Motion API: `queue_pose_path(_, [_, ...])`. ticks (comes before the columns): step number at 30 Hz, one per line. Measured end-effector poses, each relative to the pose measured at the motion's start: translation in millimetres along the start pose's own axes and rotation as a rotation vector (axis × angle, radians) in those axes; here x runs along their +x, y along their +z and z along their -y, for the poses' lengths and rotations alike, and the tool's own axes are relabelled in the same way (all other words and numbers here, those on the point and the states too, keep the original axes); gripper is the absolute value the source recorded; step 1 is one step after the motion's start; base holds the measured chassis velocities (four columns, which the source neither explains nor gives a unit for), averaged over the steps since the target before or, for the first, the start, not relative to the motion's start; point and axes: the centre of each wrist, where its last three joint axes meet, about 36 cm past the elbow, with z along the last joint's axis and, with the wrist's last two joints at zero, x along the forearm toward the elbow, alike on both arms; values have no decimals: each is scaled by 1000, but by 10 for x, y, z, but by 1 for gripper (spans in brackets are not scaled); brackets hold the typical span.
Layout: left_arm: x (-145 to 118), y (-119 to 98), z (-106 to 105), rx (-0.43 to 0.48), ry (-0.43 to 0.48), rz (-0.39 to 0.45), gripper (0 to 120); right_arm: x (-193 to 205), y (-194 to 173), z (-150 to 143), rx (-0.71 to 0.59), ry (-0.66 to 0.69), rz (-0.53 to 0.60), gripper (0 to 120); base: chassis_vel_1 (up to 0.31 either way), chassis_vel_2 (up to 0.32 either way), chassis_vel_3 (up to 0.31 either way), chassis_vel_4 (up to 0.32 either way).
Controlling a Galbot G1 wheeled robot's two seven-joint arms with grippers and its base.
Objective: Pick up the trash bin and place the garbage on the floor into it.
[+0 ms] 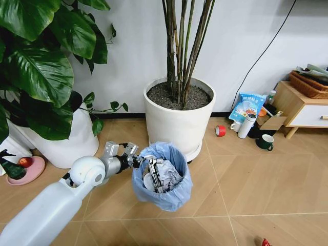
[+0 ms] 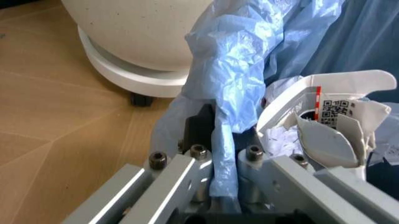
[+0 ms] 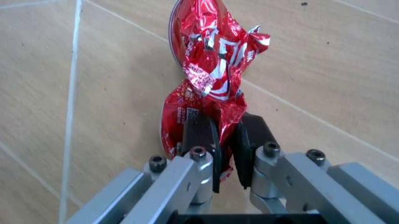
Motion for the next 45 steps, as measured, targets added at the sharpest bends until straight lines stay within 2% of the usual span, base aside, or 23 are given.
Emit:
queue_pose_path(7, [16, 2, 25, -3, 4, 1, 0, 6, -148, 11, 7, 1, 40, 5, 0, 0, 0, 0])
queue_pose_path(12, [26, 7, 44, -5, 6, 2, 0, 0, -468, 40, 29, 1, 118, 5, 0, 0, 0, 0])
queue_pose_path(16, [30, 8, 72, -7, 9, 4, 0, -47, -949, 12, 76, -28, 218, 5, 0, 0, 0, 0])
queue_pose_path(20, [37, 33, 100, -7, 11, 1, 0, -97, -1240, -24, 135, -53, 280, 5, 0, 0, 0, 0])
queue_pose_path(25, [70, 52, 102, -8, 7, -2, 0, -148, -1435, -56, 202, -77, 327, 5, 0, 0, 0, 0])
queue_pose_path(30, [91, 77, 118, -9, 8, -6, 0, -229, -1743, -182, 289, -133, 402, 5, 0, 0, 0, 0])
queue_pose_path(35, [69, 106, 140, -5, 10, -10, 0, -334, -2253, -393, 376, -194, 525, 5, 0, 0, 0, 0])
queue_pose_path(45, [50, 117, 126, 1, 7, -11, 0, -328, -2783, -707, 398, -268, 633, 5, 0, 0, 0, 0])
